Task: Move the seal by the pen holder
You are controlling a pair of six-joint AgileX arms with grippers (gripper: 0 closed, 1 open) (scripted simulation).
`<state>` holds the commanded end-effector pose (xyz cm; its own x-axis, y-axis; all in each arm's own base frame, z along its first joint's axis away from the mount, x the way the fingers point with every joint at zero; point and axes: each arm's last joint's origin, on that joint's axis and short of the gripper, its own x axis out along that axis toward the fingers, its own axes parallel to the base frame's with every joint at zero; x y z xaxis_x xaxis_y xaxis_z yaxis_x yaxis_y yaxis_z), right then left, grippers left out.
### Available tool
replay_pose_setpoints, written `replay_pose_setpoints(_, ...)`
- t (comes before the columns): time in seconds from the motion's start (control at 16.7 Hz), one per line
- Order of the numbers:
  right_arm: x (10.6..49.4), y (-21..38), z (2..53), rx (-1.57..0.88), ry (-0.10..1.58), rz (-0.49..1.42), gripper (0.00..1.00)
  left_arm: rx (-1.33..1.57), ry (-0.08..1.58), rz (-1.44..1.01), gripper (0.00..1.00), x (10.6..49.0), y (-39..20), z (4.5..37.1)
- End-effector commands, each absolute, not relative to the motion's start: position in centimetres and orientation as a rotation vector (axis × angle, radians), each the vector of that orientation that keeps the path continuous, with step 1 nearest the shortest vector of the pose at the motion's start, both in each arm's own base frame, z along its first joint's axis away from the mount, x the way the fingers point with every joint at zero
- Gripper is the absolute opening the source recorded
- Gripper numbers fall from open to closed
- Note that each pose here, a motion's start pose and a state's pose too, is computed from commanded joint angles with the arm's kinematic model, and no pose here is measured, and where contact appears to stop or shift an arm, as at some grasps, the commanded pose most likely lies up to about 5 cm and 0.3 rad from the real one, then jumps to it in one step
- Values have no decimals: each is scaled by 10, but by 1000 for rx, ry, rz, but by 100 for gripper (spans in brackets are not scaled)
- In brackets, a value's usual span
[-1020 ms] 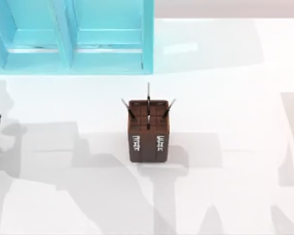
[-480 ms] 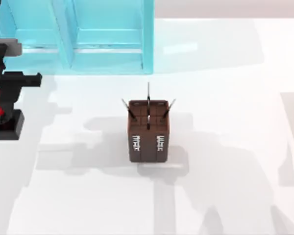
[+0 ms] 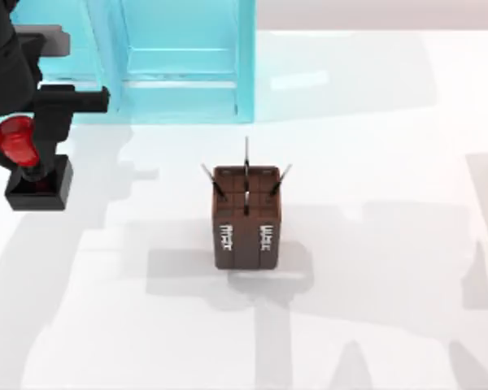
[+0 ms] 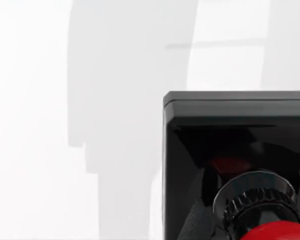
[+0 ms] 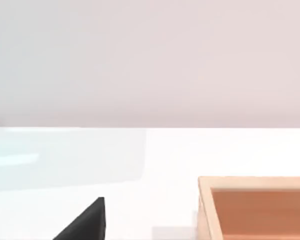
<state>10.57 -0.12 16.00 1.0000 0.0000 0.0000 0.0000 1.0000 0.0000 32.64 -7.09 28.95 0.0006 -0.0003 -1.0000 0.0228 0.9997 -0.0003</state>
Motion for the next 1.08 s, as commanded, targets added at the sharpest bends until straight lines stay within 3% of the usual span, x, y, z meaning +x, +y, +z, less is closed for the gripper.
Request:
replay_pose_setpoints(0.24,106,-1,160,0,0,0,100,17,1585,-13,0,333,-81,287)
replay_pose_setpoints(0.72,106,-1,160,0,0,0,100,15,1569,-18,0,355,-172,294)
replay_pose_setpoints(1.08,106,-1,160,0,0,0,100,10,1569,-15,0,356,-177,293)
